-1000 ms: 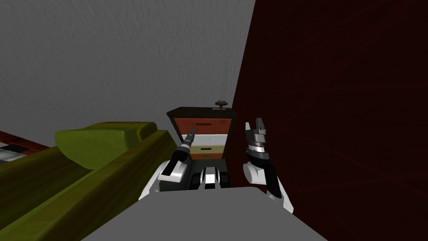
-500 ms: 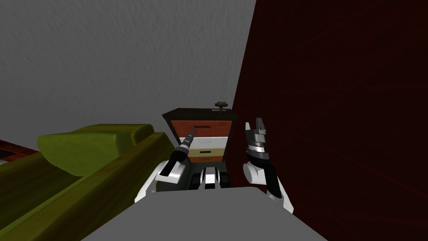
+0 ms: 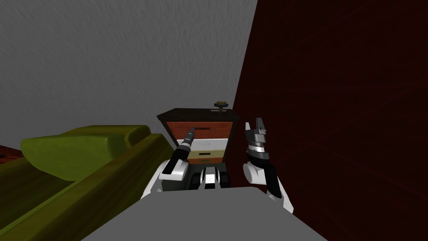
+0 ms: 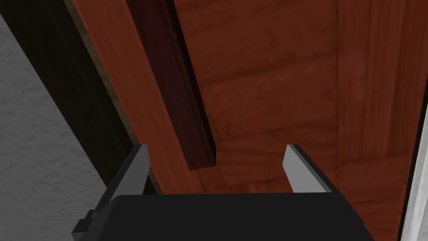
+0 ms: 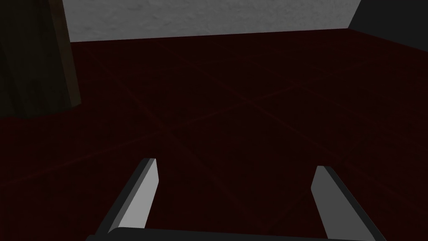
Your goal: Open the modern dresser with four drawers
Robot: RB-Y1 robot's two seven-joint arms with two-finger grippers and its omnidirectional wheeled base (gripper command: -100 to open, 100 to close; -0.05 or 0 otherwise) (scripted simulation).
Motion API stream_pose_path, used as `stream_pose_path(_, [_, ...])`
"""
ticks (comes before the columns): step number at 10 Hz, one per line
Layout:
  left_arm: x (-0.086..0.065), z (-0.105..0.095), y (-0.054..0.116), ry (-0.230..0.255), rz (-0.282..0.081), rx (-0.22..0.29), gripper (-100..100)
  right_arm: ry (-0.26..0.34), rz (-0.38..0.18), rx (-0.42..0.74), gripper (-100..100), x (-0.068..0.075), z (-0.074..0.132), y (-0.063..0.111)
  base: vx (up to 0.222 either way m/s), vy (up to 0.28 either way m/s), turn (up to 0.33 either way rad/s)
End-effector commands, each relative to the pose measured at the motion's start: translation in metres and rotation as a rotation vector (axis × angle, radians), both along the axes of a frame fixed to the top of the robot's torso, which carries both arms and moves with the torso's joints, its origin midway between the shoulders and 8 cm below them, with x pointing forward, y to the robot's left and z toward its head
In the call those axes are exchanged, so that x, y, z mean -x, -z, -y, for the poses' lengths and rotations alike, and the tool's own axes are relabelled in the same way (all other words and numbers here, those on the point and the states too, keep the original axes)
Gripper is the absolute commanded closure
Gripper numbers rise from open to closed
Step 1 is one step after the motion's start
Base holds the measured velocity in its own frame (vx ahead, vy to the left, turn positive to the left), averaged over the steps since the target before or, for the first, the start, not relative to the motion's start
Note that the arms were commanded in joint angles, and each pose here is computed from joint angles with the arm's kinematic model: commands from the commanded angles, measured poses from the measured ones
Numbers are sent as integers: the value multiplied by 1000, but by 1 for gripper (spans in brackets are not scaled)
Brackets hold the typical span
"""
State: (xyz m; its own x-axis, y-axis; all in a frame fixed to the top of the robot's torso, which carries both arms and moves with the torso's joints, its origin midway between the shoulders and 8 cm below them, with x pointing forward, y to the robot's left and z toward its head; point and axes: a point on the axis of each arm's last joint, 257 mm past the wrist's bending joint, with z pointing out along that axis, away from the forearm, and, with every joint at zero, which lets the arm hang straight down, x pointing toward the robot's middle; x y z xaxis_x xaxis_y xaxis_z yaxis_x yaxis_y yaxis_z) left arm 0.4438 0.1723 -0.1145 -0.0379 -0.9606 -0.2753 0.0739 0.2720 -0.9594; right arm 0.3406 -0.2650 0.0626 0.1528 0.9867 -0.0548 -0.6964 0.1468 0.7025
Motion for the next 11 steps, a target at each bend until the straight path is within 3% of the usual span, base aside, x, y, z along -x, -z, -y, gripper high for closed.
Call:
stream_pose_path(1, [-2,2,-9,-23,11,66,-100,0,0,0,0,0,0,0,0,0,0])
stream_pose_path(4, [0,1,-11,-22,11,54,-100,0,0,0,0,0,0,0,55,6,-16])
stream_pose_path(5, [0,0,-11,-23,10,54,100,0,0,0,0,0,0,0,9,1,3])
stream_pose_path(11, [8,2,-18,-18,14,54,100,0,0,0,0,0,0,0,-151,-9,9])
